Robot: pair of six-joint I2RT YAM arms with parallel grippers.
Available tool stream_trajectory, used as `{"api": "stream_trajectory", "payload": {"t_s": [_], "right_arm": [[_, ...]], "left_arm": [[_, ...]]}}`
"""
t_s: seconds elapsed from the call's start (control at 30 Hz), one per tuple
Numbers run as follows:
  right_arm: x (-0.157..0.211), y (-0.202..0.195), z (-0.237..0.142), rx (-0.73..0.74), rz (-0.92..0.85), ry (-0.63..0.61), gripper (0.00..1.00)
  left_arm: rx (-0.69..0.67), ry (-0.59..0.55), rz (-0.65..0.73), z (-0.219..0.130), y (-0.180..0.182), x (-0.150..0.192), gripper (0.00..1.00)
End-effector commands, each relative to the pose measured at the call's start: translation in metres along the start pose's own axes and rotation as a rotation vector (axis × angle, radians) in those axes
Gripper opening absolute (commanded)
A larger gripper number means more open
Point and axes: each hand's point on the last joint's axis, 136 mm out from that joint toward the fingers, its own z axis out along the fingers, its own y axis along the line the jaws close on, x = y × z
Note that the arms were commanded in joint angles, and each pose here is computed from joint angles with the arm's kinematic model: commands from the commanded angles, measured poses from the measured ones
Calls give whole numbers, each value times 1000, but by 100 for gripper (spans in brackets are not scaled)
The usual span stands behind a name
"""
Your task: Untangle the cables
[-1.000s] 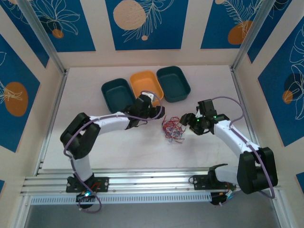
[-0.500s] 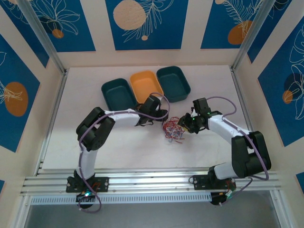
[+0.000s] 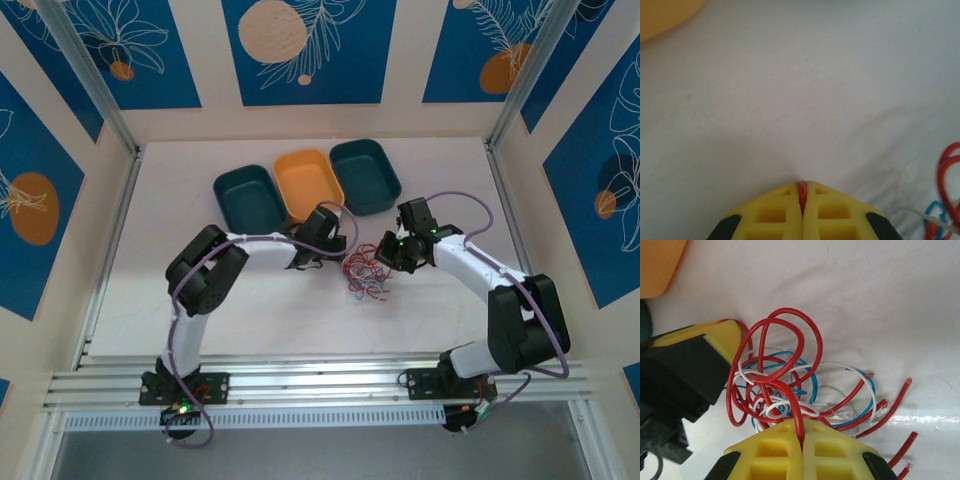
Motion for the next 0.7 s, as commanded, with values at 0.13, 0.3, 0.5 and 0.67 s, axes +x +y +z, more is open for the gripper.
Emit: {"api": "stream_trajectory", "payload": {"t_s": [0.13,0.3,0.5,0.67], "right_arm": [[-4,21,-44,64,-134,-102,0],[-8,43,-71,55,-210,-169,0],[-12,71,-103,42,-289,-231,0],[-12,96,-130,24,-358,-287,0]], "left_arm": [[-64,-40,13,-31,14,8,0],[-62,-72,-5,-50,18,12,0],[-101,-103,-11,-73,31,19,0],[-142,-129,-12,-90,44,26,0]]}}
